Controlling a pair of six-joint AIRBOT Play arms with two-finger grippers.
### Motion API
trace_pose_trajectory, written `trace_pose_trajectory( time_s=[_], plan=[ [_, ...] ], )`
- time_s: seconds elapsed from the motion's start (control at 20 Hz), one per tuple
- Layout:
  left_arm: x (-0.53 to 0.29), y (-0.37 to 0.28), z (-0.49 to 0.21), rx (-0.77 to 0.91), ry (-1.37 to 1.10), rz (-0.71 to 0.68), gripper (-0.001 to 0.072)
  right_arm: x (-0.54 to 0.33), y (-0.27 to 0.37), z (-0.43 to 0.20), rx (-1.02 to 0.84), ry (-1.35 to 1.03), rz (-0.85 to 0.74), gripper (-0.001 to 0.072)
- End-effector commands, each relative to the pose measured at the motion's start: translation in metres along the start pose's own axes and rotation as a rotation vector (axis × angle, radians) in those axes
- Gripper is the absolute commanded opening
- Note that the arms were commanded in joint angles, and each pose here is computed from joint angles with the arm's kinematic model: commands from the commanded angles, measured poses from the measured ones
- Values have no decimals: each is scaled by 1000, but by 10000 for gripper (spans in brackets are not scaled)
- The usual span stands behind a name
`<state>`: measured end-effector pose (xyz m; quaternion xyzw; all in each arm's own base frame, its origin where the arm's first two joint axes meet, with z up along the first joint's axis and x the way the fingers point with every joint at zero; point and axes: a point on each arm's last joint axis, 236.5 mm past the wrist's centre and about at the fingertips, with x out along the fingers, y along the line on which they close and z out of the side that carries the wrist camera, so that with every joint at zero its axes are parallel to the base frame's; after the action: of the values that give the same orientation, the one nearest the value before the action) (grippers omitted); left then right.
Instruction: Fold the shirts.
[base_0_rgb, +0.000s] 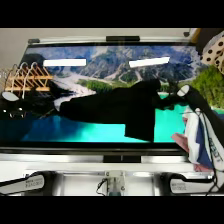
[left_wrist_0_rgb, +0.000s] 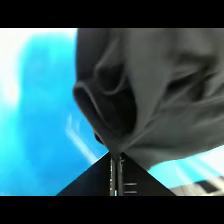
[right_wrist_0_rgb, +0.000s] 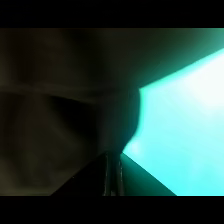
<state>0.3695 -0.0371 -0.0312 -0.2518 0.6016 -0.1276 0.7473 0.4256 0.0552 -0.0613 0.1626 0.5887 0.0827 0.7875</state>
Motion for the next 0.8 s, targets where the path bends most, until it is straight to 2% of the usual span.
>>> trace_pose_trajectory(
  time_s=[0.0,0.1,0.2,0.3,0.4,0.55,0.75],
  plan=[
    [-86,-57,57,158,-267,-11,28,-99,55,43,-155,-223,80,65],
    [-203,-140,91,324,-601,-59,28,-220,114,71,-264,-504,157,64],
    [-352,-226,84,502,-1019,-79,28,-376,166,75,-384,-914,183,64],
    [-489,-295,28,637,-1419,-103,28,-525,193,39,-448,-1325,166,65],
    [-570,-335,-47,695,-1667,-161,28,-614,206,-21,-443,-1563,201,64],
    [-595,-336,-123,667,-1742,-129,28,-657,200,-91,-413,-1653,188,64],
    [-560,-277,-148,509,-1575,120,28,-638,161,-114,-350,-1559,-2,64]
  ],
)
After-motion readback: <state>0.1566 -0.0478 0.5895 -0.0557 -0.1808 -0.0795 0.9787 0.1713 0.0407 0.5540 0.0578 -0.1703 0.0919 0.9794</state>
